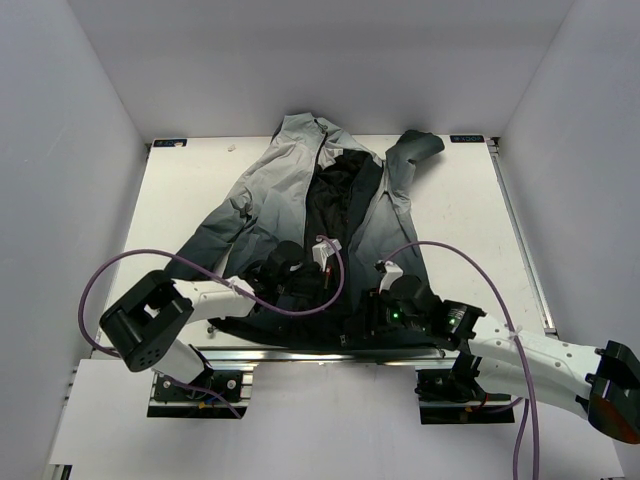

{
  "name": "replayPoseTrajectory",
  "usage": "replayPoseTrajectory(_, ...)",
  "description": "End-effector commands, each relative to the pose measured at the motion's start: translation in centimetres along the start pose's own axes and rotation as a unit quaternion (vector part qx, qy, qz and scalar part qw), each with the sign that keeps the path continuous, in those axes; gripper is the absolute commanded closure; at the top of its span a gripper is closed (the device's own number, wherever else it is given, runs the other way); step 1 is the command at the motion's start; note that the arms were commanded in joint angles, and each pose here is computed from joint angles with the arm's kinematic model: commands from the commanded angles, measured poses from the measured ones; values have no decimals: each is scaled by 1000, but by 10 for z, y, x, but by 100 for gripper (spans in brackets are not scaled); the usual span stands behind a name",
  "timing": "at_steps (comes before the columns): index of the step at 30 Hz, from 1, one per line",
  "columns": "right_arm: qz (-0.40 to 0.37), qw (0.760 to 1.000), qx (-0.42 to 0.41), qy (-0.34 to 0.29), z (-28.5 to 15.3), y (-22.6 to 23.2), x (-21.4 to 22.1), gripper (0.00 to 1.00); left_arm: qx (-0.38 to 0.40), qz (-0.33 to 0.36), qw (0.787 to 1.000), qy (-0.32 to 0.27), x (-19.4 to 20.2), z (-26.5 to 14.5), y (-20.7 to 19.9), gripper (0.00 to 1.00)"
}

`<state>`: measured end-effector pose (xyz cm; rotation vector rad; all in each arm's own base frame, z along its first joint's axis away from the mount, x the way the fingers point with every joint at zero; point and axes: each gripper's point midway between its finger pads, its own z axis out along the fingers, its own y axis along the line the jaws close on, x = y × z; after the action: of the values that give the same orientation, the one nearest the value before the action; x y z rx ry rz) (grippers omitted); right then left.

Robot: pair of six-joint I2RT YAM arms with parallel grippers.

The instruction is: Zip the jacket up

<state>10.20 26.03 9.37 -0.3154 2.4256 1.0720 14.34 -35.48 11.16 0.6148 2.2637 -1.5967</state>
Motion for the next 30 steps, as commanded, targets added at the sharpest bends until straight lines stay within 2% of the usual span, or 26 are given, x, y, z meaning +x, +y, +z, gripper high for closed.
replayPoseTrajectory(1,22,1000,-5,-7,4,-2,2,44,26,26,999,-29,-13,-5,-23,100)
replayPoseTrajectory(6,45,999,-25,-1,6,-2,12,45,41,32,998,-41,-15,-6,-33,100)
replayPoseTrajectory(8,43,998,-42,-11,6,3,9,49,47,35,997,-45,-16,-7,-36,100)
replayPoseTrajectory(12,43,998,-50,-17,4,6,7,71,35,28,998,-47,-16,-7,-32,100)
replayPoseTrajectory(14,43,997,-53,-19,3,6,7,76,28,25,998,-52,-17,-7,-30,100)
replayPoseTrajectory(15,43,997,-56,-19,2,6,9,76,25,26,998,-56,-19,-7,-30,100)
replayPoseTrajectory(18,40,997,-64,-17,-1,8,10,67,10,21,998,-65,-21,-8,-25,100)
replayPoseTrajectory(20,35,997,-72,-14,-2,9,12,64,12,22,997,-66,-22,-8,-26,100)
replayPoseTrajectory(30,26,996,-82,13,5,17,17,70,10,21,997,-68,-25,-6,-26,100)
